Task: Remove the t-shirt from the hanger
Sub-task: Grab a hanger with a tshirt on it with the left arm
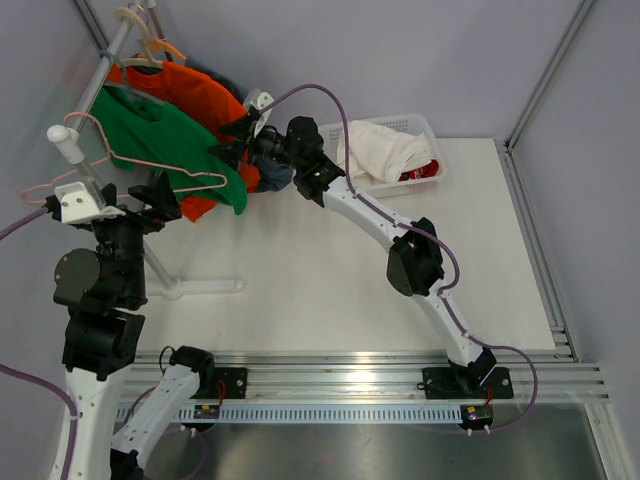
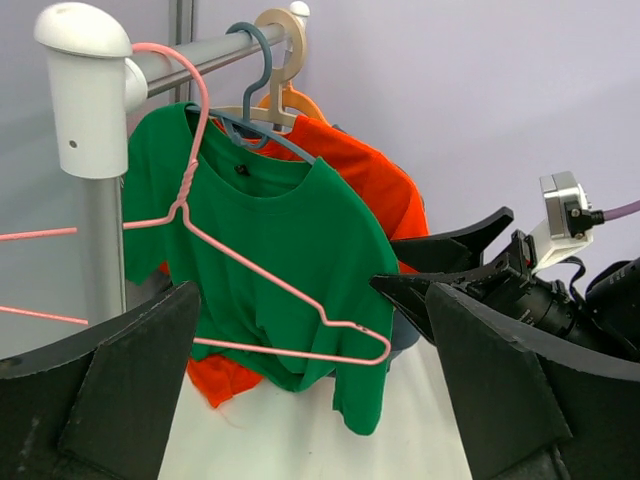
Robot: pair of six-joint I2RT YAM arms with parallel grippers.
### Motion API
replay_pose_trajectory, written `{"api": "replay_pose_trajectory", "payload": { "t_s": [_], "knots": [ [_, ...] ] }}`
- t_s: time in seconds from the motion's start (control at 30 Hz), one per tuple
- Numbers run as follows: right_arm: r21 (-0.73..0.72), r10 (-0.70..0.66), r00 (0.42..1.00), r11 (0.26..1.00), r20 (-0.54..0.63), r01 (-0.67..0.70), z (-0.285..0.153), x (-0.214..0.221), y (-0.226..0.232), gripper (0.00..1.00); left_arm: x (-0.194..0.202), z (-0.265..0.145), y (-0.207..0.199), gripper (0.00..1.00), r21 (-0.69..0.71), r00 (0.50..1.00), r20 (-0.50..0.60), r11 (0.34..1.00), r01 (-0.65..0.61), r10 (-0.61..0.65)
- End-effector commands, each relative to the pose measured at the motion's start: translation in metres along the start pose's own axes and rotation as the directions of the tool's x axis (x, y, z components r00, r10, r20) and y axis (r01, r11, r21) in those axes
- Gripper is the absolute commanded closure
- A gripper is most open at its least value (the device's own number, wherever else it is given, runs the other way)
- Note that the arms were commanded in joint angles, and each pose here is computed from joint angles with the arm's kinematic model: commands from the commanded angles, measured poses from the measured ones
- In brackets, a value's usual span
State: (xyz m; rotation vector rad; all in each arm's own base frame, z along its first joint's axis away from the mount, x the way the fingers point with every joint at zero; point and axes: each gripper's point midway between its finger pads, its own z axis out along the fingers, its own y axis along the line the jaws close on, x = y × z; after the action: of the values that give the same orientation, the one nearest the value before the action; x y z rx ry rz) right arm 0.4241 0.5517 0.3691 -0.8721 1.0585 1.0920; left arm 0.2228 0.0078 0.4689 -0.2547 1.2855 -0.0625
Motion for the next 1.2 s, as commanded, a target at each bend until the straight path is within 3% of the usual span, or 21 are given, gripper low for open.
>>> {"api": "replay_pose_trajectory", "payload": {
  "t_s": [0.0,0.13,0.17,0.27,0.47,0.67,0.83,1.07,1.1,1.17],
  "knots": [
    [0.020,-0.085,0.992,0.996,0.088,0.083,0.011,-0.039,0.008,0.35,-0.013,0.005,0.003,0.01,-0.026,0.999,0.032,0.999,-0.018,0.019],
    [0.053,-0.103,0.988,0.994,0.114,0.097,0.012,-0.046,0.005,0.56,-0.009,0.016,0.000,0.01,-0.035,0.999,0.004,0.999,-0.040,0.040],
    [0.058,-0.104,0.988,0.994,0.117,0.098,0.012,-0.046,0.004,0.66,-0.011,0.021,-0.002,0.01,-0.036,0.999,-0.003,0.998,-0.045,0.045],
    [0.071,-0.115,0.984,0.992,0.138,0.106,0.011,-0.051,0.003,0.83,-0.009,0.032,-0.006,0.01,-0.042,0.997,-0.035,0.997,-0.069,0.068],
    [0.093,-0.134,0.975,0.989,0.178,0.118,0.006,-0.066,0.003,0.91,-0.005,0.079,-0.018,0.01,-0.075,0.982,-0.136,0.987,-0.143,0.132],
    [0.133,-0.177,0.969,0.979,0.174,0.155,0.001,-0.066,-0.002,0.88,0.006,0.116,-0.033,0.01,-0.088,0.974,-0.194,0.987,-0.134,0.115],
    [0.138,-0.202,0.963,0.974,0.180,0.178,-0.002,-0.070,-0.002,0.83,0.025,0.148,-0.032,0.01,-0.136,0.934,-0.328,0.971,-0.196,0.142],
    [0.124,-0.207,0.961,0.975,0.186,0.186,0.001,-0.068,-0.001,0.67,0.045,0.179,-0.016,0.01,-0.193,0.926,-0.375,0.974,-0.120,0.040],
    [0.121,-0.206,0.960,0.975,0.190,0.185,0.001,-0.069,0.000,0.59,0.051,0.180,-0.014,0.01,-0.208,0.927,-0.374,0.972,-0.110,0.025],
    [0.119,-0.206,0.959,0.975,0.194,0.185,0.001,-0.071,0.001,0.53,0.055,0.183,-0.015,0.05,-0.216,0.933,-0.360,0.973,-0.083,-0.001]
  ]
}}
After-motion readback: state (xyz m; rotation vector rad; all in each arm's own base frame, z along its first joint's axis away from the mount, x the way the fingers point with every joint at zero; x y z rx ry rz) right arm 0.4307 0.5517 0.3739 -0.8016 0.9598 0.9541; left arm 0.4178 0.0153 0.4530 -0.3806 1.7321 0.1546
